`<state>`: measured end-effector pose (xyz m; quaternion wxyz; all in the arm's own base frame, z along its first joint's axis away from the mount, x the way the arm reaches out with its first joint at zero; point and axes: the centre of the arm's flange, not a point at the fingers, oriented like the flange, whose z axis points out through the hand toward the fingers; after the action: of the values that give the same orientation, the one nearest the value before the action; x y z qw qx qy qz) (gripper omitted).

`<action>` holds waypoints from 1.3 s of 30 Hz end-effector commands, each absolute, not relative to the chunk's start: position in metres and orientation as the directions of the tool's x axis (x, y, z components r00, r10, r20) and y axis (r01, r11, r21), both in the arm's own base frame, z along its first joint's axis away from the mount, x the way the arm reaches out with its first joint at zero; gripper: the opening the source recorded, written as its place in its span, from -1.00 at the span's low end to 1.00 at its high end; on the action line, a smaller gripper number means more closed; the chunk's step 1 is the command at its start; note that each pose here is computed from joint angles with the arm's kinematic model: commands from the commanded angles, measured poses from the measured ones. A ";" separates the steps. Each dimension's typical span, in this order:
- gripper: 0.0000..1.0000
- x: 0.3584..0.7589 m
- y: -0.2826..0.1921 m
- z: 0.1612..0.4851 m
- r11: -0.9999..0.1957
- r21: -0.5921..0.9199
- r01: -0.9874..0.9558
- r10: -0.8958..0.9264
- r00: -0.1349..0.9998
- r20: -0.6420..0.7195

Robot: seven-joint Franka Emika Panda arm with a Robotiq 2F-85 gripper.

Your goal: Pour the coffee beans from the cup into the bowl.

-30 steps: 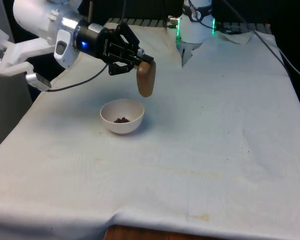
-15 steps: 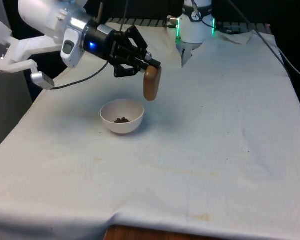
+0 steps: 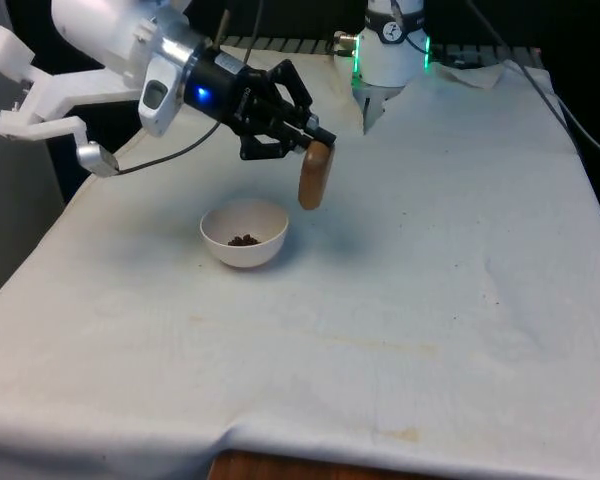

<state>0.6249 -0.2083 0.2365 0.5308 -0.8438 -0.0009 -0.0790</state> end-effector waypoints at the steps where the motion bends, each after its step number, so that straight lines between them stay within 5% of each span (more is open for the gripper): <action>1: -0.94 0.625 -0.207 0.236 -0.441 -0.893 0.087 -0.078 0.988 0.135; 39: -0.94 0.586 -0.192 0.235 -0.548 -0.803 0.233 0.034 0.966 0.257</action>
<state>0.5869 -0.1923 0.2332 0.4777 -0.8690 -0.0787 -0.1021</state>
